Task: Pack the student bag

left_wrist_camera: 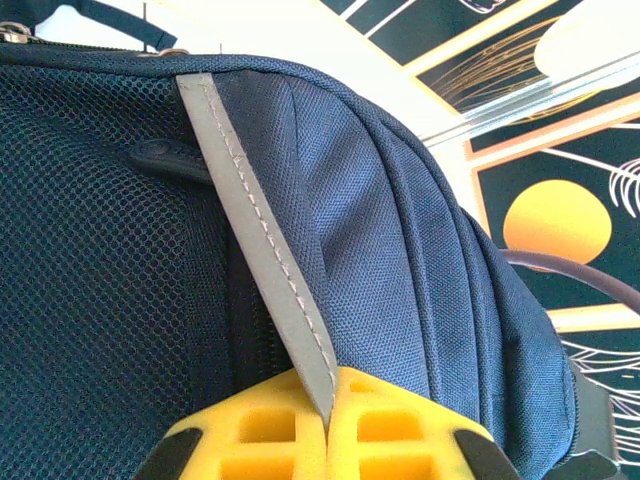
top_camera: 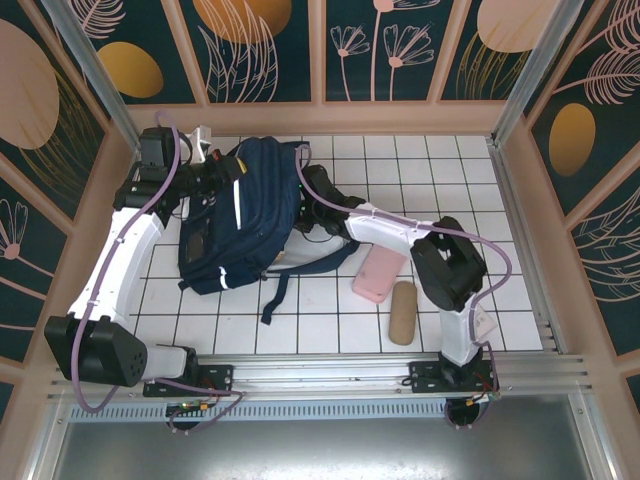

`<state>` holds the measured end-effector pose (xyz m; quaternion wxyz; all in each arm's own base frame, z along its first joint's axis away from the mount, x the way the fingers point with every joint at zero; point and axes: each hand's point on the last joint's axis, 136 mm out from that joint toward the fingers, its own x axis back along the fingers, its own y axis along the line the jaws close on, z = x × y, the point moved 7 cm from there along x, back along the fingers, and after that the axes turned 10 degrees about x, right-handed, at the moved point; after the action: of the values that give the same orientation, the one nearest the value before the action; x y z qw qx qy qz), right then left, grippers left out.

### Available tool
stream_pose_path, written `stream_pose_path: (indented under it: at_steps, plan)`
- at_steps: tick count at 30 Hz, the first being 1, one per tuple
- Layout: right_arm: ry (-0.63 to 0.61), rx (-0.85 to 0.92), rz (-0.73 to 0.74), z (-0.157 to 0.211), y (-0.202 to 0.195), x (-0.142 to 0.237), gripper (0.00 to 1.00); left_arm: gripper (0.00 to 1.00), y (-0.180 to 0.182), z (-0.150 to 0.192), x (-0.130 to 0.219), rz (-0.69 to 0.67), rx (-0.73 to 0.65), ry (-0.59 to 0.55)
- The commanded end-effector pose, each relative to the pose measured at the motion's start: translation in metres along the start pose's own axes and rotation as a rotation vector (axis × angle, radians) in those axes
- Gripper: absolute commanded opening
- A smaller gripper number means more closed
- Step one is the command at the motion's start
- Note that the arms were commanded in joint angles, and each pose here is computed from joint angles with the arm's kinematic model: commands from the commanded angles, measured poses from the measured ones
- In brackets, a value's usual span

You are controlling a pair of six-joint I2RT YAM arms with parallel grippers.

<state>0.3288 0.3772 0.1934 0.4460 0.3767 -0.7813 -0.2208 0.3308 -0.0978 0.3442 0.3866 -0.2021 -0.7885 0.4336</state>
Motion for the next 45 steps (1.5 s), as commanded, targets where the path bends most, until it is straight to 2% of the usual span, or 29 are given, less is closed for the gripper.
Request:
stream_pose_path:
  at_steps: [1, 4, 7, 12, 17, 20, 24, 31, 36, 41, 45]
  plan:
    - [-0.047, 0.09, 0.134, -0.001, -0.006, 0.027, 0.93, 0.0, -0.035, -0.016, 0.026, 0.132, -0.11, -0.127]
    - [-0.093, 0.155, 0.308, 0.001, -0.019, 0.048, 0.99, 0.0, -0.03, -0.014, 0.023, 0.122, -0.104, -0.127]
    - [-0.143, 0.095, 0.441, -0.001, -0.045, 0.078, 0.99, 0.0, -0.019, -0.01, 0.018, 0.118, -0.076, -0.124]
    - [-0.2, -0.016, 0.358, 0.0, -0.083, 0.136, 0.99, 0.0, 0.002, 0.001, 0.009, 0.101, -0.039, -0.115]
    - [-0.252, 0.014, 0.566, 0.008, -0.093, 0.186, 0.97, 0.0, 0.016, 0.012, 0.007, 0.085, -0.029, -0.117]
    - [-0.201, -0.033, 0.639, 0.023, -0.109, 0.206, 0.97, 0.0, 0.024, 0.02, 0.0, 0.084, -0.019, -0.111]
    - [-0.056, -0.15, 0.682, 0.058, -0.138, 0.211, 0.98, 0.0, 0.037, 0.031, -0.016, 0.059, -0.022, -0.075]
    - [0.121, -0.282, 0.795, 0.112, -0.157, 0.226, 0.99, 0.0, 0.054, 0.043, -0.033, 0.021, -0.053, -0.069]
    - [0.223, -0.238, 0.804, 0.134, -0.141, 0.232, 0.99, 0.0, 0.06, 0.05, -0.036, 0.016, -0.071, -0.06]
    - [0.368, -0.169, 0.723, 0.163, -0.127, 0.222, 0.89, 0.0, 0.057, 0.053, -0.036, 0.023, -0.09, -0.049]
    - [0.421, -0.147, 0.813, 0.178, -0.131, 0.224, 0.87, 0.0, 0.055, 0.053, -0.034, 0.027, -0.102, -0.052]
